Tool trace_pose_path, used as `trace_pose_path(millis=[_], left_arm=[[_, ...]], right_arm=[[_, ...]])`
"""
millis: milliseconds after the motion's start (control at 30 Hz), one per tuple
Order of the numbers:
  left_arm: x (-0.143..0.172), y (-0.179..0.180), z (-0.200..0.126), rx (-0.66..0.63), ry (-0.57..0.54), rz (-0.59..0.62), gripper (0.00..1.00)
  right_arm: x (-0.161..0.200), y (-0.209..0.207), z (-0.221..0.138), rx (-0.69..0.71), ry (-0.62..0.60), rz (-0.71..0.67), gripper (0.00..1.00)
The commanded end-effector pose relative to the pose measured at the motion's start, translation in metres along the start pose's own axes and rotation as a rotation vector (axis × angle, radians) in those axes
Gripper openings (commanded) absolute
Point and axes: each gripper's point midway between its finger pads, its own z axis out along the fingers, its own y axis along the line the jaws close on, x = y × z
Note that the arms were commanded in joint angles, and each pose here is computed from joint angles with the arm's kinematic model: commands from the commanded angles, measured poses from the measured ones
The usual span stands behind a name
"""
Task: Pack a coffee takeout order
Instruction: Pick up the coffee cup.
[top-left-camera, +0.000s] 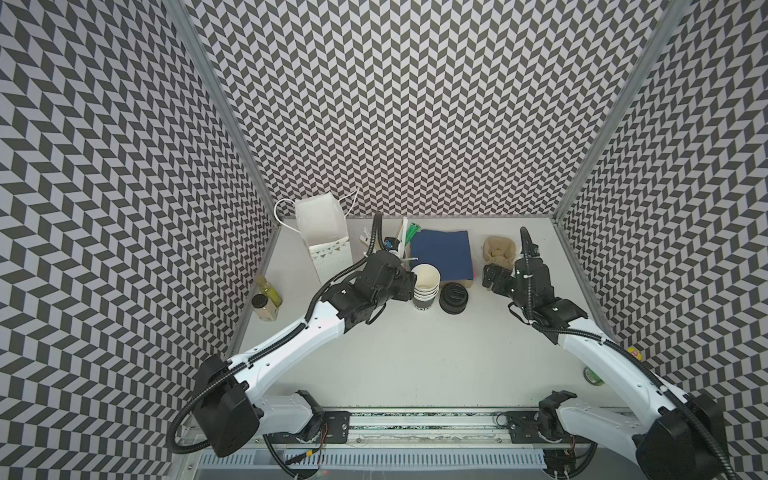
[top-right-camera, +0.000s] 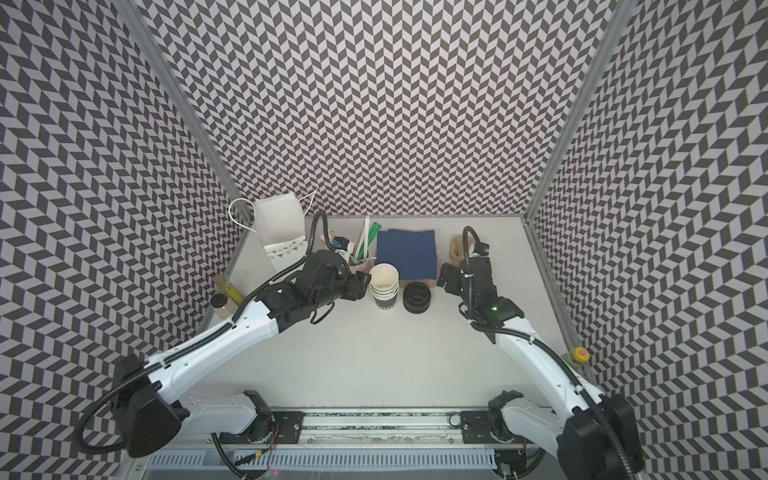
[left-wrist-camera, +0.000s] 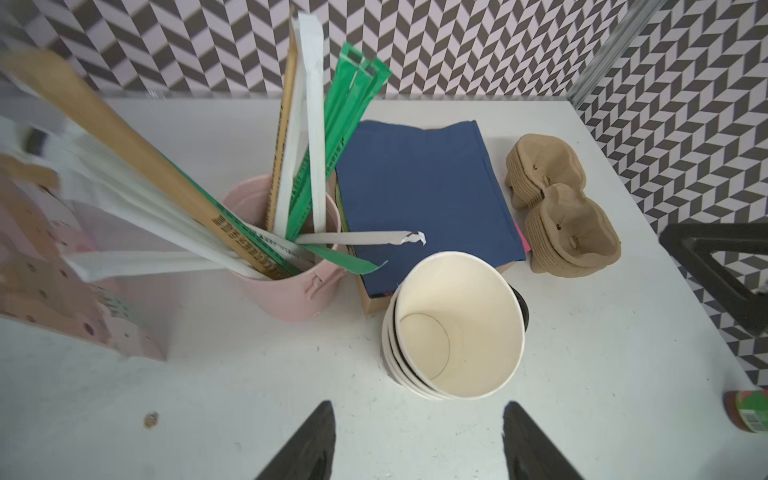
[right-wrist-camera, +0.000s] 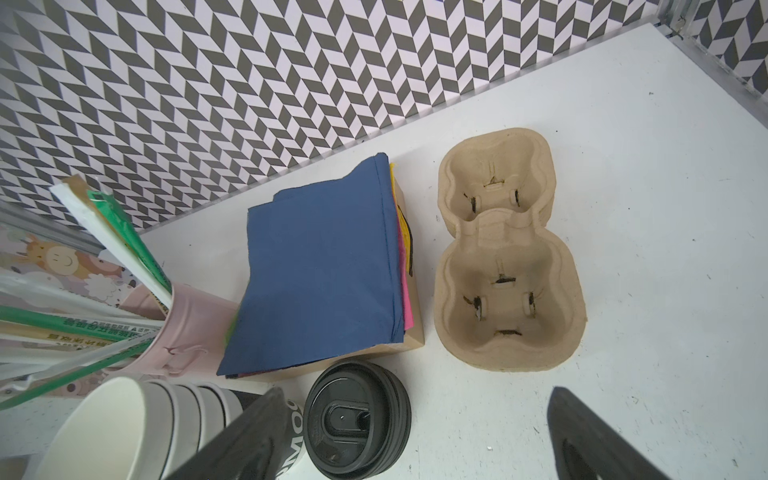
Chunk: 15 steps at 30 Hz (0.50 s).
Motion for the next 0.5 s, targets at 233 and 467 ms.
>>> trace_pose_path(millis=[233, 467], left_arm=[[0.006, -0.012, 0.025, -0.046, 0.083, -0.009, 0.51], [0.012, 0.007, 0.031, -0.157, 0.101, 0.016, 0.51]], right_arm=[[0.005, 0.027, 0.002, -0.132, 0.035, -0.03, 0.95], [0.01, 0.035, 0.002, -0.163, 0.046, -0.048, 0.94]])
